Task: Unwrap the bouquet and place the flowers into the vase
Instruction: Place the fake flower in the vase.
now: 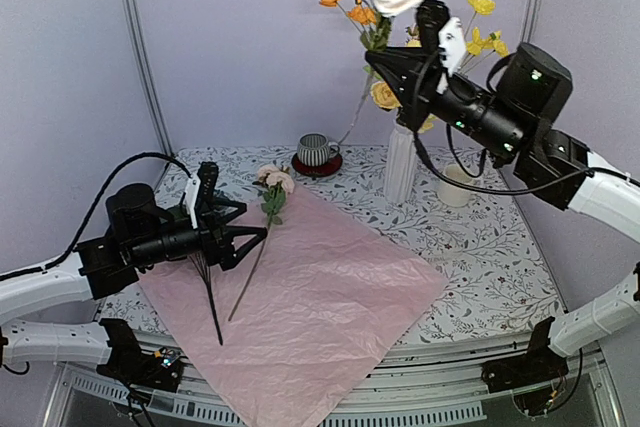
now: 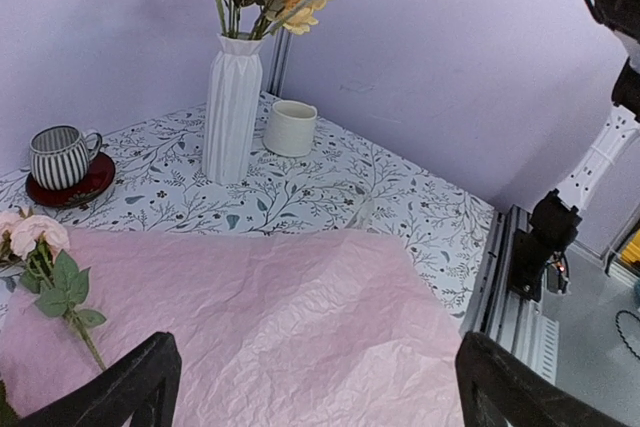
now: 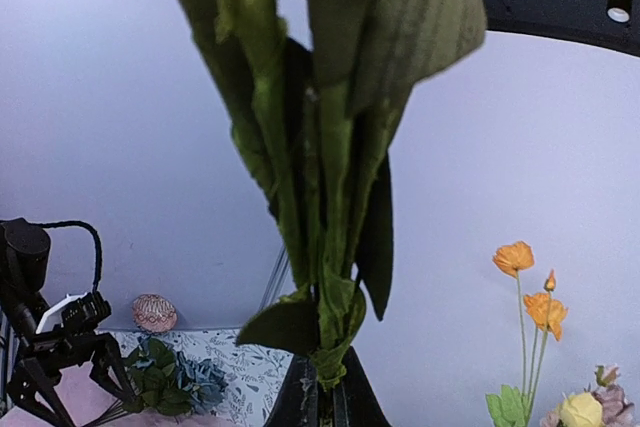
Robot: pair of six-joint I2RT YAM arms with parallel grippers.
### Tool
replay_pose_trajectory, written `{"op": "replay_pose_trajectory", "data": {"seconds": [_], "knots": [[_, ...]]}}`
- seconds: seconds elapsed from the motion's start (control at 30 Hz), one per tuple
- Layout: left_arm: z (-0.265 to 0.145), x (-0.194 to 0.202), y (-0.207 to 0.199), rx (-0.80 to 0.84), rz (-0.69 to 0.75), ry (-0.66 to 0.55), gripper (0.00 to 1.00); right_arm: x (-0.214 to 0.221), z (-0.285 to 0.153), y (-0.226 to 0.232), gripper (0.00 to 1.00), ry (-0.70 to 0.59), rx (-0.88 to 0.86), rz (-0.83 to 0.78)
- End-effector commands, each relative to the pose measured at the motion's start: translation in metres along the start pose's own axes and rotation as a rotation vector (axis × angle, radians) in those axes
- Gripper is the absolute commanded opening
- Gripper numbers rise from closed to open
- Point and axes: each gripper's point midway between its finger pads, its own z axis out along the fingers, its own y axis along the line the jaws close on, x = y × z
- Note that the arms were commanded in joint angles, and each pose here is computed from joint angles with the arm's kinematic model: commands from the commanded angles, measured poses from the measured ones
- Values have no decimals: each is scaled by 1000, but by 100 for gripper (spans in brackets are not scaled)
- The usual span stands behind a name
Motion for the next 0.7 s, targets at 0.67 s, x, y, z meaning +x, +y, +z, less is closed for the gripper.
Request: {"op": "replay_pose_trajectory", "data": {"seconds": [0.67], "knots": [[-11,-8,-4,2,5,-41,98,76,136,-110,1,397,491,-223]]}}
